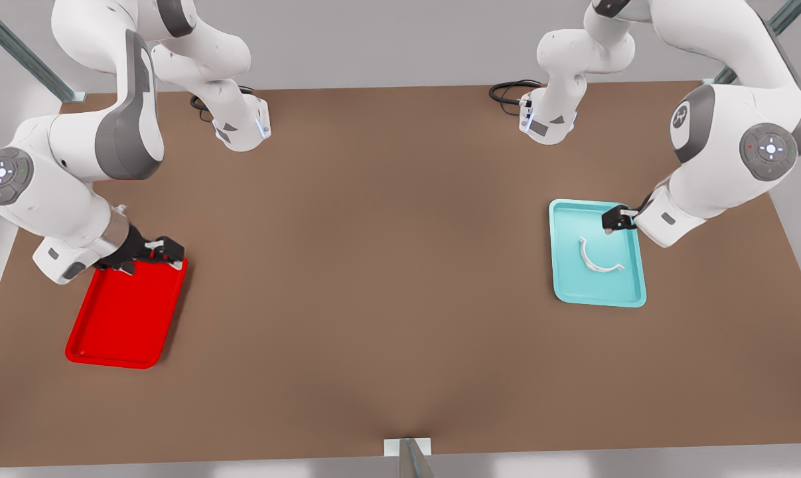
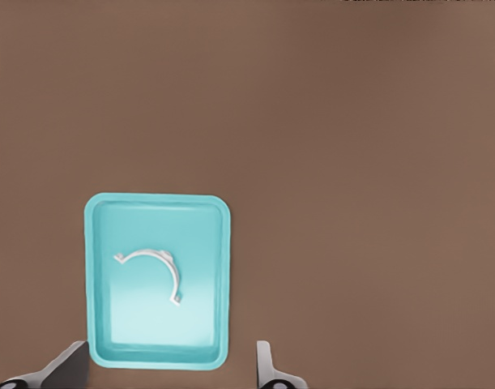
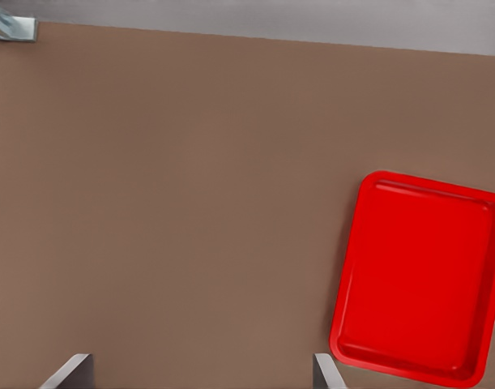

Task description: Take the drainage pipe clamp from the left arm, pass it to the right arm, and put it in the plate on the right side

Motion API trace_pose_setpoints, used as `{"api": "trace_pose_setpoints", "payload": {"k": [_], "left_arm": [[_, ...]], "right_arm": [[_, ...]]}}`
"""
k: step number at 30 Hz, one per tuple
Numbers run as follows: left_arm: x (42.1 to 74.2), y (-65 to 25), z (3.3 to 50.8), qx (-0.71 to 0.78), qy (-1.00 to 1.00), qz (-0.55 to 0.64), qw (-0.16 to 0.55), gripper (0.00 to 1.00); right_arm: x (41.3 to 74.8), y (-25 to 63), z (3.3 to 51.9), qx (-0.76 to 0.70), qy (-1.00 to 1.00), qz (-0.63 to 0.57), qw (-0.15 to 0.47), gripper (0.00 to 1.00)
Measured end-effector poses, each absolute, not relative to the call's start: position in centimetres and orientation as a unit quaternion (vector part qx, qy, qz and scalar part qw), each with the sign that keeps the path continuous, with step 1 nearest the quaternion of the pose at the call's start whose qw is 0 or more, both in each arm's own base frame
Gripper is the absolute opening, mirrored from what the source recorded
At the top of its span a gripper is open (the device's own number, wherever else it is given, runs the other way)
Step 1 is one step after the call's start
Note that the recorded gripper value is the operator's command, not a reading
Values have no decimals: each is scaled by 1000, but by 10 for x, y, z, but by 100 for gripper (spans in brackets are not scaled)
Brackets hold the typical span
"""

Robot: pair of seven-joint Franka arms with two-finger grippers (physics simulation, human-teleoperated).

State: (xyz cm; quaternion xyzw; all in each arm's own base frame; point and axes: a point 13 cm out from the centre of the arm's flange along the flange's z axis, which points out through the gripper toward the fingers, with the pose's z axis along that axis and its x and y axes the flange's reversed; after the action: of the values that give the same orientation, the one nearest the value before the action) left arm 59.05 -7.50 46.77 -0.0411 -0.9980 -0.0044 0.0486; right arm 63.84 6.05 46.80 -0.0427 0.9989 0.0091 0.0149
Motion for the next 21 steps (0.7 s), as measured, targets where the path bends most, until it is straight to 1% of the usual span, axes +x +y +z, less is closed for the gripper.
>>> {"api": "trace_pose_setpoints", "payload": {"k": [2, 3, 5, 7, 8, 10, 12, 14, 17, 21], "left_arm": [[597, -70, 461, -36, -998, -8, 45, 100], [600, -56, 447, -18, -998, -12, 51, 100], [599, -16, 396, 44, -996, -22, 72, 100], [589, 26, 331, 128, -988, -30, 87, 100], [585, 38, 302, 168, -981, -35, 87, 100], [591, 53, 255, 247, -965, -45, 73, 100], [600, 63, 230, 324, -944, -50, 48, 100], [605, 69, 216, 396, -917, -49, 24, 99], [590, 65, 183, 485, -873, -54, 21, 99], [567, 60, 153, 583, -809, -63, 24, 99]], "right_arm": [[642, 60, 470, -43, 999, 9, 24, 100], [644, 60, 470, -43, 999, 9, 27, 100], [646, 60, 471, -43, 999, 9, 32, 100], [648, 60, 472, -43, 998, 9, 36, 100], [649, 60, 472, -43, 998, 10, 37, 100], [650, 61, 473, -44, 998, 10, 40, 100], [651, 61, 473, -44, 998, 10, 41, 100], [651, 61, 474, -44, 998, 10, 42, 100], [652, 61, 474, -44, 998, 10, 44, 100], [652, 60, 474, -44, 998, 10, 44, 100]]}}
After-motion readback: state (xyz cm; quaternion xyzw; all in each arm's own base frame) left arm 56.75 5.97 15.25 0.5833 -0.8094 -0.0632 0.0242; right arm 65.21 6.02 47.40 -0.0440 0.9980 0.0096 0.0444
